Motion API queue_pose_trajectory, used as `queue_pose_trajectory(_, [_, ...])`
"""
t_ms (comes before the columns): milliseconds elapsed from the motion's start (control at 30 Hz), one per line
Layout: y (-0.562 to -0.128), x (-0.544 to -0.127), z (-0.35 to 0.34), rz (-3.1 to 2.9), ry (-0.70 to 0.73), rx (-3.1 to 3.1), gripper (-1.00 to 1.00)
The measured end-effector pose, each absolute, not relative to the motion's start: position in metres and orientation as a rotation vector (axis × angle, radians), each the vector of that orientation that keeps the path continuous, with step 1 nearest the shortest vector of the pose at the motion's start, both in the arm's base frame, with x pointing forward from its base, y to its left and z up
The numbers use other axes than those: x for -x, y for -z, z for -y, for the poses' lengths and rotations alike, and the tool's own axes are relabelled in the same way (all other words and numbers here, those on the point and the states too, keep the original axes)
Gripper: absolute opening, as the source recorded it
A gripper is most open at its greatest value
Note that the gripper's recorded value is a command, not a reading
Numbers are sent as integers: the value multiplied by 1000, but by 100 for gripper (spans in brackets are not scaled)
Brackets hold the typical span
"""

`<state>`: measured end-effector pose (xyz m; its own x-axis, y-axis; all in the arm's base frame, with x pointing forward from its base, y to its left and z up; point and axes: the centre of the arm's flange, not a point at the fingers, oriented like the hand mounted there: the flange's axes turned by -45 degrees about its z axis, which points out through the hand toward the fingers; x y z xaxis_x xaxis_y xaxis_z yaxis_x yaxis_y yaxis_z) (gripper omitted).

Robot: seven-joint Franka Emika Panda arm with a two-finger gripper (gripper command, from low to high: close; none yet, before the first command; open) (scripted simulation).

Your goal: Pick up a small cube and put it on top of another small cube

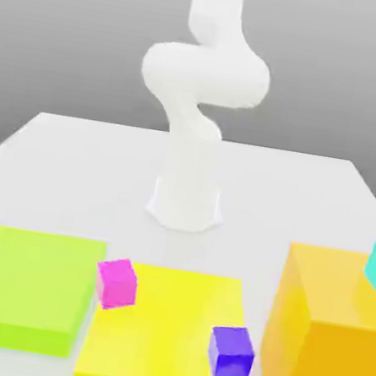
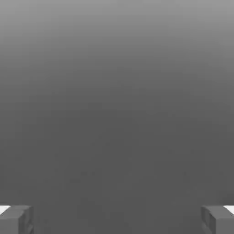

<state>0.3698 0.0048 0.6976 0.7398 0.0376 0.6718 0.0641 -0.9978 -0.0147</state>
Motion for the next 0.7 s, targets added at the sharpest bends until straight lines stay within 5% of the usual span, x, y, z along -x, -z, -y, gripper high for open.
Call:
queue_pose_trajectory(400, [-512,-440,-182,1210,487,2730,0])
queue_pose_trajectory(700, [-345,-353,-326,2034,39,2215,0])
